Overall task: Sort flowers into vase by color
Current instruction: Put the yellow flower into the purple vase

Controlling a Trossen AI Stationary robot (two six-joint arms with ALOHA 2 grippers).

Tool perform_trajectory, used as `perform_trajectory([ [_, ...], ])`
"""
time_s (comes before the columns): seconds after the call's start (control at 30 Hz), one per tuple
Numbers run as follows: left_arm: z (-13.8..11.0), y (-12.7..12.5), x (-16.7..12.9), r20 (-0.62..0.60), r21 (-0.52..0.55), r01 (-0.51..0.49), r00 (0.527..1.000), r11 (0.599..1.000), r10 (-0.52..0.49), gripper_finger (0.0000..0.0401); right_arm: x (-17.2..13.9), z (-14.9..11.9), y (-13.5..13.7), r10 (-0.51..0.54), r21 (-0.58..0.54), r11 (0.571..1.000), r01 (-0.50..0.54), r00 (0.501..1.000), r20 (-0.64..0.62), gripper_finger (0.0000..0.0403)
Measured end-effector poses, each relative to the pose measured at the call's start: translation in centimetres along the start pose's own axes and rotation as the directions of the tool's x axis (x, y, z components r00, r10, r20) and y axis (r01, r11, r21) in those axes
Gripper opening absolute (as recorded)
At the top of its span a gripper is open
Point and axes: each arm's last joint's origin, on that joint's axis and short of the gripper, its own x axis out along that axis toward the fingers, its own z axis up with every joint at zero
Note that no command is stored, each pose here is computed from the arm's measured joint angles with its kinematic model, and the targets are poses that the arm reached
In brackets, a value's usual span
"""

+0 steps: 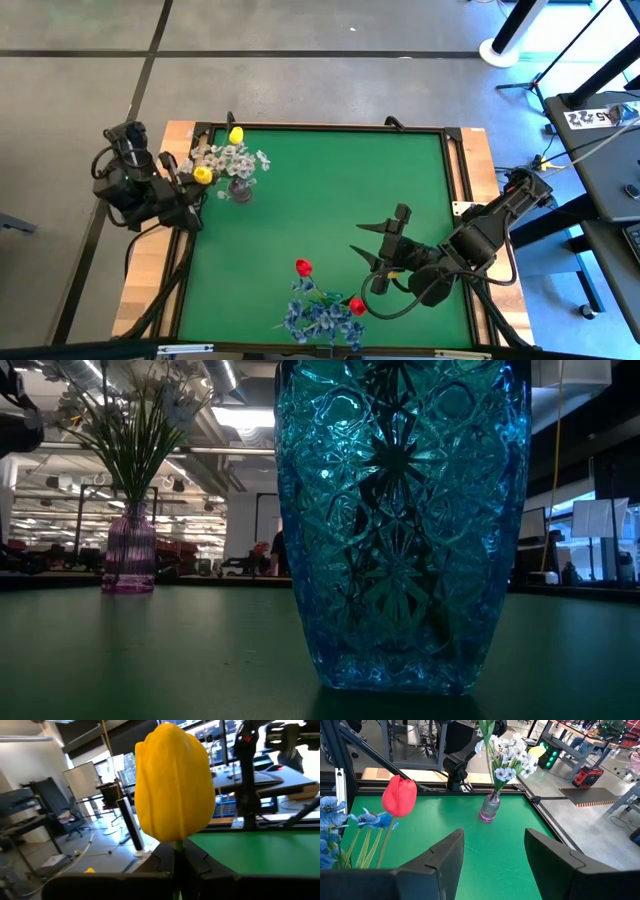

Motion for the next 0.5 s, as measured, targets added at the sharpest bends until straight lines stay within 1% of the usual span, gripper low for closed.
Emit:
perform_trajectory([
  [0.1,0.0,0.0,0.4,0.009,0.017,-0.012,1.000,1.000,0.012,0.0001,0.0,0.0,0.0,0.000,0.000,1.000,0.000,1.000,0.000,0.0209],
  [0.2,0.0,0.0,0.7,0.036,0.004,-0.001,0.999,1.000,0.001,0.0001,0.0,0.0,0.0,0.000,0.000,1.000,0.000,1.000,0.000,0.0209],
  [0.5,-0.1,0.2,1.6,0.033,-0.023,-0.056,0.998,0.998,0.057,0.0001,0.0,0.0,0.0,0.000,0.000,1.000,0.000,1.000,0.000,0.0209],
])
